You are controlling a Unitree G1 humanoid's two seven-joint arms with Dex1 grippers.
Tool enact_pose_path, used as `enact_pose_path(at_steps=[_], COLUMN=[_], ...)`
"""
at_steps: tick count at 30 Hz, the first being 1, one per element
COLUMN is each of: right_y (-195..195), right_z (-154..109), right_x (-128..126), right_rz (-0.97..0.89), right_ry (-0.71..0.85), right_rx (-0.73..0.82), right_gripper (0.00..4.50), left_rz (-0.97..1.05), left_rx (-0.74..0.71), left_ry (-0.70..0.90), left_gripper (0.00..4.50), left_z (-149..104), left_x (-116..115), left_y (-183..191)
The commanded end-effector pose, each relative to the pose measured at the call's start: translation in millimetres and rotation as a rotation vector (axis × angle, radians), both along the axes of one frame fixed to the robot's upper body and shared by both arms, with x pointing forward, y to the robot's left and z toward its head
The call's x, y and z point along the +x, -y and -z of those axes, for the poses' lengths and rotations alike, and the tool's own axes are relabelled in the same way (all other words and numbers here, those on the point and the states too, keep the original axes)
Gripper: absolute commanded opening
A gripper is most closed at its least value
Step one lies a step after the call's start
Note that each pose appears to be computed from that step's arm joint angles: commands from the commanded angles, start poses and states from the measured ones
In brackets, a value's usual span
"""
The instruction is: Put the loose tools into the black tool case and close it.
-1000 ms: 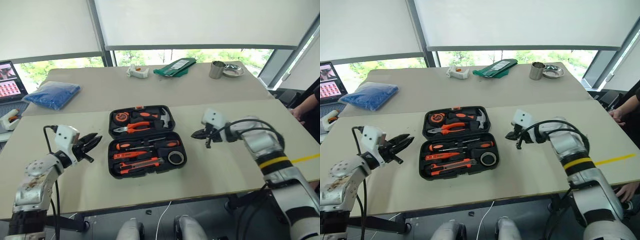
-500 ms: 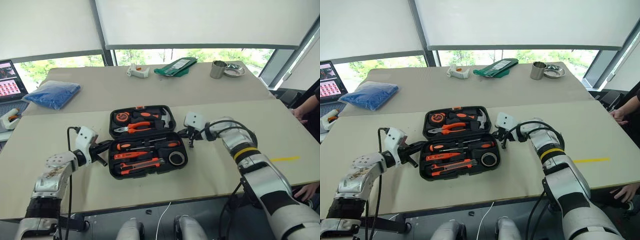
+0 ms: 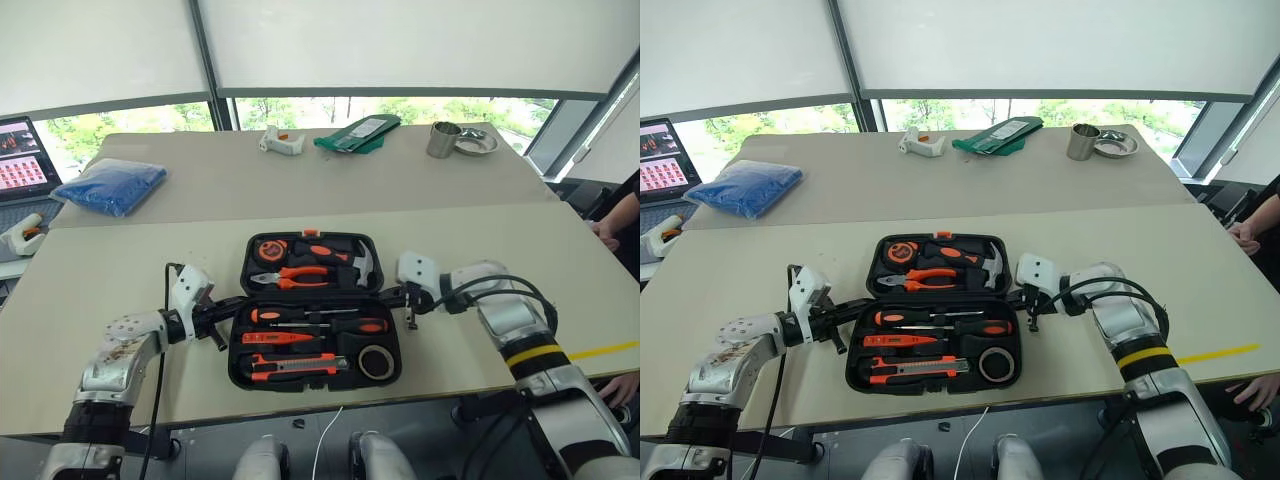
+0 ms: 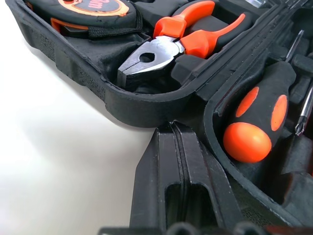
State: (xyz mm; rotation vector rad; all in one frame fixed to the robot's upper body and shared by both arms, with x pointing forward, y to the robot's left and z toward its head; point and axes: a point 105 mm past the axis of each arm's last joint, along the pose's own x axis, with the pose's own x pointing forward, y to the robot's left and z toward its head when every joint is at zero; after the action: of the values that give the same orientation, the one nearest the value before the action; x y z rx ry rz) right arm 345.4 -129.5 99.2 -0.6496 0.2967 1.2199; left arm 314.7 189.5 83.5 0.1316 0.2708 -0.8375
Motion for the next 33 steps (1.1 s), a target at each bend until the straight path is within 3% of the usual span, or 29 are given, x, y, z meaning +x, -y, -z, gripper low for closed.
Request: enact_pose_path(at_steps=[1, 9, 11, 13, 14, 16, 18, 24, 26, 33], right_y=[-3.2, 24.9, 32.3, 41.1, 44.0, 52.3, 55.9, 41.4, 33.9, 20.6], right_z=[-10.4, -23.6, -29.6, -37.7, -40.5, -48.7, -61.4, -81.5, -86.4, -81.2], right_x=[-5.0, 0.7, -4.9, -8.4, -11.2, -16.5, -14.0, -4.5, -0.3, 29.6], right_rz=[-0.041, 0.04, 0.065, 0.092, 0.096, 0.141, 0.274, 0.501, 0.537, 0.663], right_ry=[0.082, 0.116, 0.045, 0.007, -0.01, -0.082, -0.164, -0.396, -0.458, -0.478], right_rx=[-0.011, 0.002, 0.033, 0.035, 0.036, 0.038, 0.069, 0.145, 0.187, 0.199], right_gripper=[0.0, 0.0, 0.0, 0.59, 0.85, 1.46, 2.2, 4.3, 4.5, 4.5], left_rz=[0.047, -0.014, -0.043, -0.062, -0.056, -0.098, -0.121, -0.195, -0.202, -0.252], left_rx=[-0.031, -0.01, 0.011, 0.024, 0.023, 0.068, 0.094, -0.053, -0.085, -0.053], left_ry=[0.008, 0.015, 0.017, 0.004, -0.017, -0.231, -0.371, -0.489, -0.501, -0.467], left_gripper=[0.05, 0.05, 0.05, 0.0, 0.26, 0.71, 1.48, 3.74, 4.45, 4.48], left_z=[-6.0, -14.1, -23.2, -33.9, -37.4, -33.4, -41.9, -72.3, -76.5, -70.4], left_x=[-8.6, -10.2, -6.4, -4.8, -6.4, -14.2, -19.6, 0.5, 6.6, 28.2], left_y=[25.7, 7.5, -7.6, -23.4, -28.1, -45.4, -53.3, -39.2, -31.8, -14.8])
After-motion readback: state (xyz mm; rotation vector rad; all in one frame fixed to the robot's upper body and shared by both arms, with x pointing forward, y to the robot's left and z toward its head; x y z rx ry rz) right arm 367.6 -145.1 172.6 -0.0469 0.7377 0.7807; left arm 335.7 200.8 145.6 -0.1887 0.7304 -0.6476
